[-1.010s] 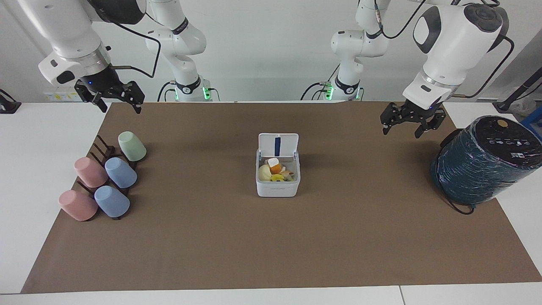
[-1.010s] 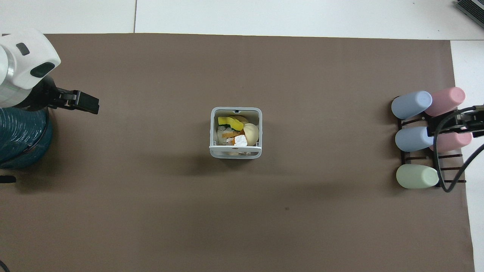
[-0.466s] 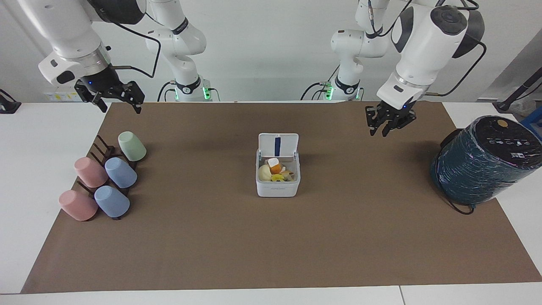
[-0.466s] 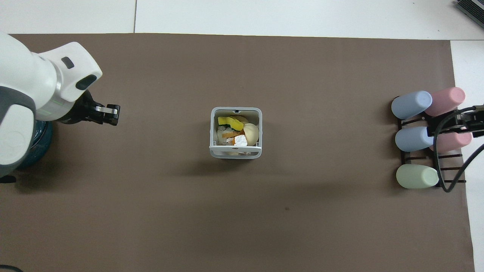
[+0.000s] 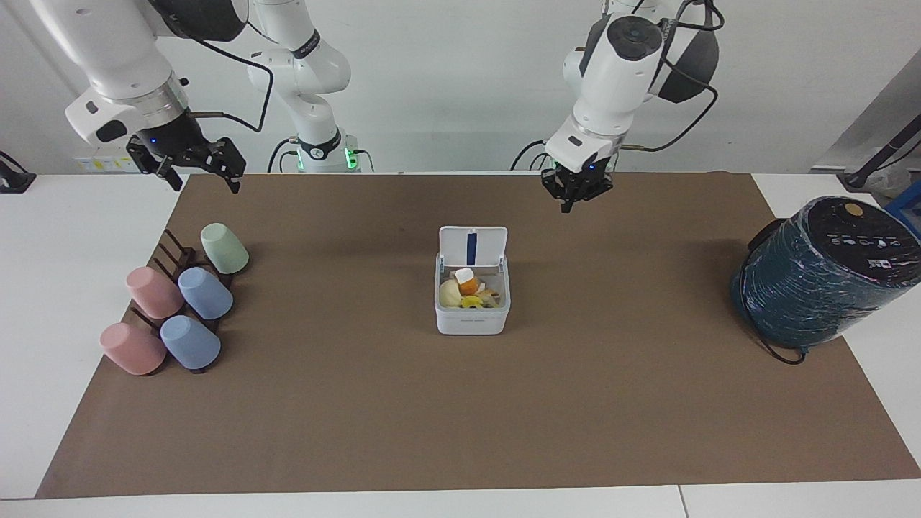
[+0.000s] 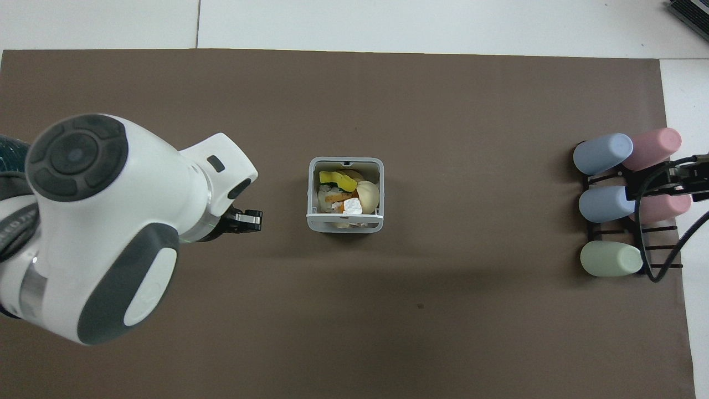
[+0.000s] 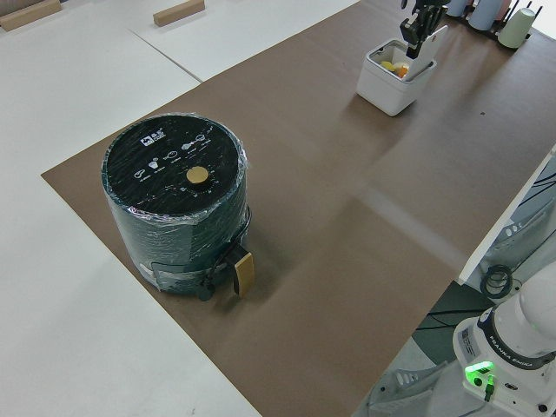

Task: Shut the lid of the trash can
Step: 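Swing the left gripper toward the trash bin's grey lid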

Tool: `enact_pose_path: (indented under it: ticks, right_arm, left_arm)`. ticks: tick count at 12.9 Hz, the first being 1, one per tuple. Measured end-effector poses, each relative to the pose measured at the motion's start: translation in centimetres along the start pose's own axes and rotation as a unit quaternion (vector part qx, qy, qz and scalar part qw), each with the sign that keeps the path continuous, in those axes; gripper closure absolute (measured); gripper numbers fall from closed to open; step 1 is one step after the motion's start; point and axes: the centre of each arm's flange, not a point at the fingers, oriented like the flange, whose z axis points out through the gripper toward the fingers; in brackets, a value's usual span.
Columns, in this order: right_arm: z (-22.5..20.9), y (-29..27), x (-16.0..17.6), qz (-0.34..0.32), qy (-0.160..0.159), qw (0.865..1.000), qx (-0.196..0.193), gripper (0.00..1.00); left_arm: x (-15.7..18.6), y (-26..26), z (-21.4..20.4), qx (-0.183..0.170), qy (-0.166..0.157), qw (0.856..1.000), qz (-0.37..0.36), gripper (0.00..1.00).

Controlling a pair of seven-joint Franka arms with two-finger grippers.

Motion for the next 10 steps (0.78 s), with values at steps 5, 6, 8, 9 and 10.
enact_pose_path:
  ticks: [5,6,8,9,10]
  right_arm:
    - [0.0,0.0,0.0,0.0,0.0,1.0,0.0,0.0]
    - [0.0,0.0,0.0,0.0,0.0,1.0,0.0,0.0]
    - [0.0,0.0,0.0,0.0,0.0,1.0,0.0,0.0]
    - [0.0,0.0,0.0,0.0,0.0,1.0,0.0,0.0]
    - [0.0,0.0,0.0,0.0,0.0,1.0,0.0,0.0]
  left_arm:
    - [-2.0,5.7,3.7,-0.037,0.039,0.998,-0.018,0.99]
    - [-2.0,6.7,4.4,-0.044,0.05,0.997,-0.026,0.99]
    - [-1.4,8.2,5.6,-0.063,0.072,0.994,-0.047,0.99]
    - [-0.8,8.6,6.1,-0.08,0.082,0.992,-0.06,0.99]
    - [-0.1,8.8,6.4,-0.1,0.093,0.988,-0.073,0.99]
